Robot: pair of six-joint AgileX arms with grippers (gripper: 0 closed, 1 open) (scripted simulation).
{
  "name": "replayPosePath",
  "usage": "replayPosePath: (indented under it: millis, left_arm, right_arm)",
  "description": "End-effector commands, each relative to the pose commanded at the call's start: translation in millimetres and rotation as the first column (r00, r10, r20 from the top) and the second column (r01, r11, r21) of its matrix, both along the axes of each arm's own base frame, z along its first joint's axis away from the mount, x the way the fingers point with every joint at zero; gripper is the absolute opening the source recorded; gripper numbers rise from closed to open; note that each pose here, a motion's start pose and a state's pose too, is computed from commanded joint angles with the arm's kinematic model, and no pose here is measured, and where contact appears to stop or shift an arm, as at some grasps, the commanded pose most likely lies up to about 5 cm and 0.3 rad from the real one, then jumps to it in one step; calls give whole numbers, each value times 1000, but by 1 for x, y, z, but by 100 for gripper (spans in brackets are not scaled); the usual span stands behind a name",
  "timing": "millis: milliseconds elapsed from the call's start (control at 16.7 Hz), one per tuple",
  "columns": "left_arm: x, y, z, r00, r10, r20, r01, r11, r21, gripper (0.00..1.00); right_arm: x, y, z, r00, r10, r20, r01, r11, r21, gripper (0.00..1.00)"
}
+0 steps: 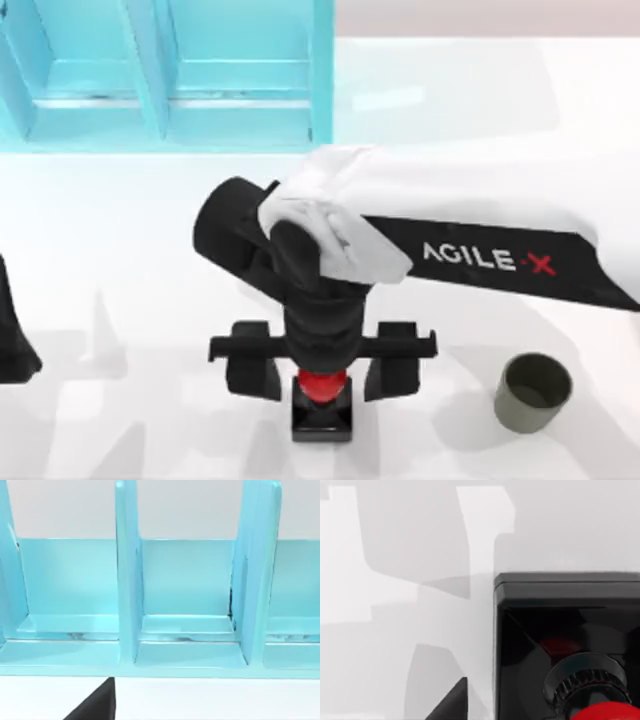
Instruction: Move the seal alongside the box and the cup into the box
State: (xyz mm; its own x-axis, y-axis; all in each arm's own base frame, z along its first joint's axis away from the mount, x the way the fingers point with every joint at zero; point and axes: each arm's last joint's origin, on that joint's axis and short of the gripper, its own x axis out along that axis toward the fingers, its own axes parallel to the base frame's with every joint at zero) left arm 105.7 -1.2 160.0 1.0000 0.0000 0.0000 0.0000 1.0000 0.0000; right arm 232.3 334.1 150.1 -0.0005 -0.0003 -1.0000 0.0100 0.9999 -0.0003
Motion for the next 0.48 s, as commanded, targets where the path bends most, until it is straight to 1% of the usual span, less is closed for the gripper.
replayPosePath:
  millis: [480]
  left_arm:
    - [0,0,0,1000,0,0,0,1000,0,100]
  right_arm:
    - [0,0,0,1000,0,0,0,1000,0,2]
